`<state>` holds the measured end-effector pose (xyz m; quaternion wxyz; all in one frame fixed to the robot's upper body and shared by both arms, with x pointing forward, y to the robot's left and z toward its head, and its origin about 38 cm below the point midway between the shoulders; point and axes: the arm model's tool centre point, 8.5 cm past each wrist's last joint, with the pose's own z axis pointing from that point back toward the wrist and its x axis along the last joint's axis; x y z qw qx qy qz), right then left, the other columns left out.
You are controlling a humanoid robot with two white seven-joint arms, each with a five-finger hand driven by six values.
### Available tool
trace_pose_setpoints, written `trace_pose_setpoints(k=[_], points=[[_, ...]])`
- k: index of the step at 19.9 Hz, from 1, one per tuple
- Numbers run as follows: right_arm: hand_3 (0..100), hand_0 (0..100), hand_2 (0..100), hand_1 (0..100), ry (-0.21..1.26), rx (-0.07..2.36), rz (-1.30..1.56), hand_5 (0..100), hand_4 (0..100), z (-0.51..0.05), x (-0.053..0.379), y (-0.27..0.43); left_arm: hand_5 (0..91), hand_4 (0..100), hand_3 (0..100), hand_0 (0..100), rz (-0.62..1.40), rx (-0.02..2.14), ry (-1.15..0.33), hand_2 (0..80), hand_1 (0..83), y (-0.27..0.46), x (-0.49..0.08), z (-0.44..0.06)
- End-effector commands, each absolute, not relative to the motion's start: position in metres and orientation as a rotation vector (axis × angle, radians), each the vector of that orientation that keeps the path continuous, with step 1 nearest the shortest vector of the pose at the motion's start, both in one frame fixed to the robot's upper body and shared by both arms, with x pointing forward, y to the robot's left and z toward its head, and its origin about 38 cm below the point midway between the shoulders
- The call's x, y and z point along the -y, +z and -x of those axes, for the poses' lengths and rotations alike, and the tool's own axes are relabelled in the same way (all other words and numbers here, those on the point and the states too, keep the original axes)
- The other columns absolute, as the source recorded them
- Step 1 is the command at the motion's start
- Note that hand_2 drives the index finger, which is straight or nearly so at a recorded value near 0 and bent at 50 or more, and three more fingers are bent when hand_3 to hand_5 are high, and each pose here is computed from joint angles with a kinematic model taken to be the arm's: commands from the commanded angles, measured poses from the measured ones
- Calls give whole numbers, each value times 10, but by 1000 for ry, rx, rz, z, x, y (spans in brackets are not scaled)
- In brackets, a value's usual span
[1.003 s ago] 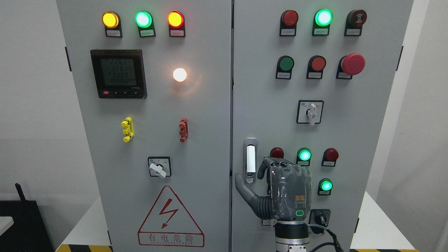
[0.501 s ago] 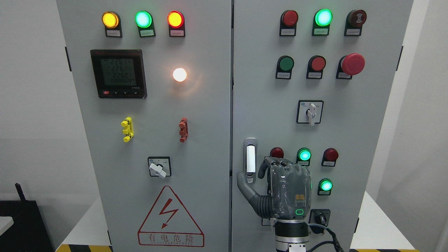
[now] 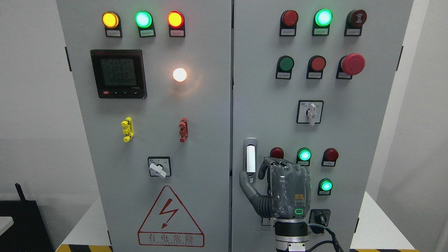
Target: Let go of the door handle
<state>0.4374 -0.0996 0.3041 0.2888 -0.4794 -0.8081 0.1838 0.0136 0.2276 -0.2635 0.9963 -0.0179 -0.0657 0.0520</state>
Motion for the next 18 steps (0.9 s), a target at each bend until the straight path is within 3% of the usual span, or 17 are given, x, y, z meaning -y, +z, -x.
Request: trace_pose_setpoints(k=[1,18], points=[[1000,310,796,638,487,2147,1283,979,1000,-438,101,301,0,0,0,120,39,168,90,0,389,-263,-227,-36],[1000,362,814,606,440,2133,1305,989,1000,-438,115,303,0,0,0,120,39,170,90,0,389,-263,-227,-36]])
